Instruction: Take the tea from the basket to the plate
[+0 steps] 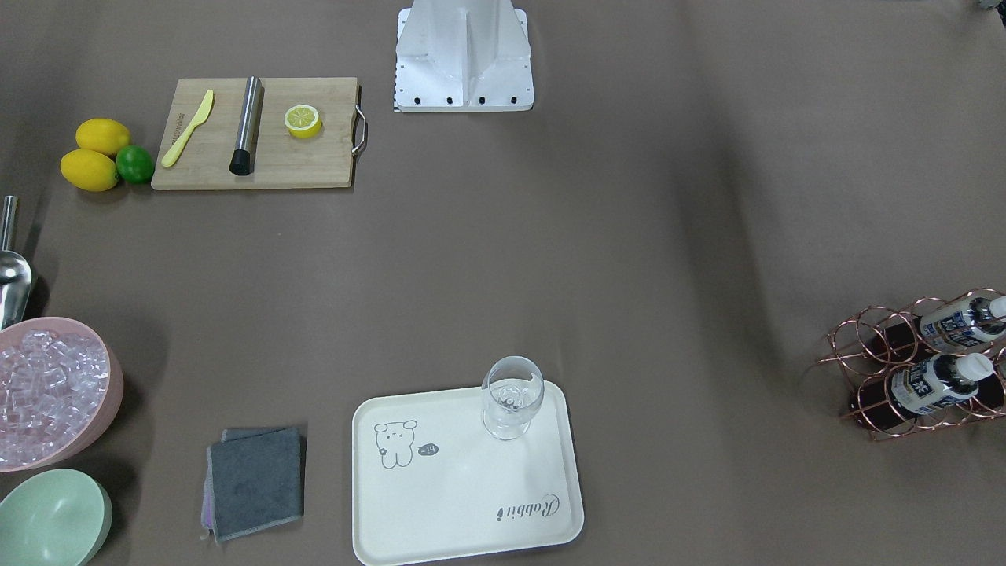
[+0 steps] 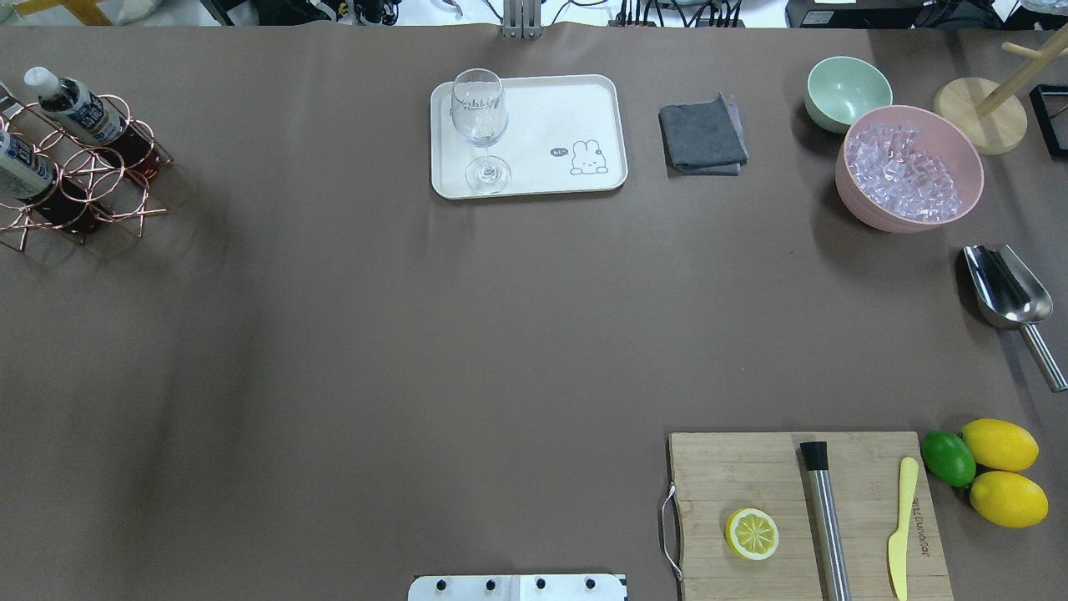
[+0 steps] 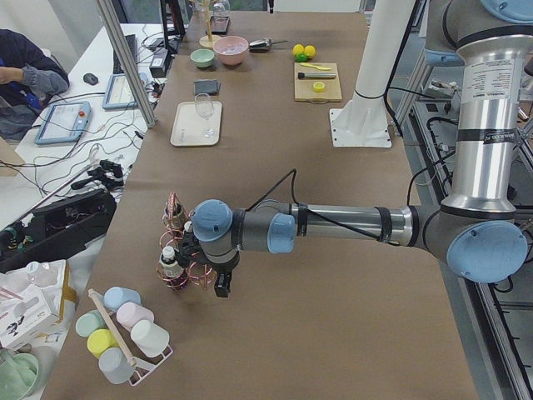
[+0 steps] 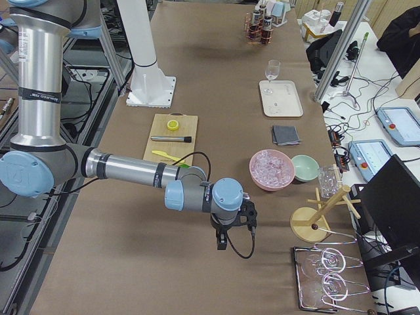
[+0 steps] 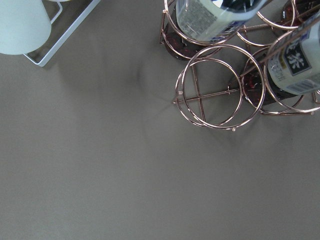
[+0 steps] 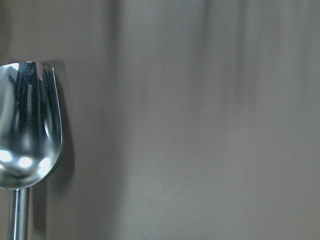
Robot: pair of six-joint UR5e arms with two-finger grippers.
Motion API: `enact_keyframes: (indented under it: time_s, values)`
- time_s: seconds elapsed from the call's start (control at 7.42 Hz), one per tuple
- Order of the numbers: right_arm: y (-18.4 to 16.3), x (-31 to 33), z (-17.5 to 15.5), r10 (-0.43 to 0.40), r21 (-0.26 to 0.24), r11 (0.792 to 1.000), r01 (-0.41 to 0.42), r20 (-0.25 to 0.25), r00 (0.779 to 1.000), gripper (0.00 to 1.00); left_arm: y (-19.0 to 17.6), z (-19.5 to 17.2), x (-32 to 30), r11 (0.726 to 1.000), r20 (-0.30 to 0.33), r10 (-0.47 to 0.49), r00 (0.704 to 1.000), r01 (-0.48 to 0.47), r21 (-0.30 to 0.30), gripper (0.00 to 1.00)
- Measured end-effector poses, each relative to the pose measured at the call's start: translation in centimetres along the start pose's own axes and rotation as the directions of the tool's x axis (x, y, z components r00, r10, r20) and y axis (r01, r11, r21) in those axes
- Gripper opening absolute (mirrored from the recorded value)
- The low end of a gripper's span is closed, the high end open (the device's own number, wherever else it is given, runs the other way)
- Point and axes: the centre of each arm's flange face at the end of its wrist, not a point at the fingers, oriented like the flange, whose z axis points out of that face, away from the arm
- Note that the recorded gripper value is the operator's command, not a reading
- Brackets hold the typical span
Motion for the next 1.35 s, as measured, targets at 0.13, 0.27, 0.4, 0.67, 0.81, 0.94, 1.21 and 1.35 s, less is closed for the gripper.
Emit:
enact_keyframes:
  time_s: [0.13, 0.27, 0.4, 0.67, 0.81, 0.94, 1.21, 1.35]
  values:
    - [0.0, 0.0, 0.0, -0.003, 0.001, 1.000, 0.003, -0.001, 1.000, 1.00, 0.0, 0.0, 0.0, 1.000, 0.000, 0.000, 1.000, 0.000, -0.001, 0.99]
    - [-0.1, -0.1, -0.2, -0.006, 0.004, 1.000, 0.006, 0.001, 1.000, 1.00, -0.1, 0.0, 0.1, 1.000, 0.000, 0.001, 1.000, -0.001, 0.000, 0.98]
    - [-0.2, -0.5, -0.7, -0.009, 0.013, 1.000, 0.009, 0.001, 1.000, 1.00, -0.1, 0.0, 0.1, 1.000, 0.000, 0.000, 1.000, 0.000, -0.001, 0.98]
    - [-0.7, -1.9, -2.4, -0.008, 0.018, 1.000, 0.009, -0.020, 1.000, 1.00, -0.1, -0.7, 0.7, 1.000, -0.001, -0.014, 1.000, 0.014, -0.010, 0.98]
    - [-1.1, -2.7, -3.5, -0.012, 0.020, 1.000, 0.013, -0.044, 0.999, 1.00, -0.2, -1.3, 1.4, 1.000, -0.001, -0.016, 1.000, 0.016, -0.016, 0.98]
    - [-1.6, -3.5, -4.4, -0.022, 0.029, 0.999, 0.024, -0.057, 0.998, 1.00, -0.7, -2.3, 2.4, 0.999, -0.001, -0.024, 1.000, 0.024, -0.026, 0.98]
    - [-2.4, -5.8, -6.3, -0.070, 0.061, 0.995, 0.074, -0.063, 0.996, 1.00, -2.3, -4.9, 3.6, 0.997, -0.004, -0.033, 0.999, 0.033, -0.066, 0.98]
    - [-2.7, -7.6, -7.0, -0.105, 0.076, 0.991, 0.109, -0.058, 0.993, 1.00, -3.4, -6.6, 4.1, 0.997, -0.005, -0.011, 1.000, 0.011, -0.072, 0.98]
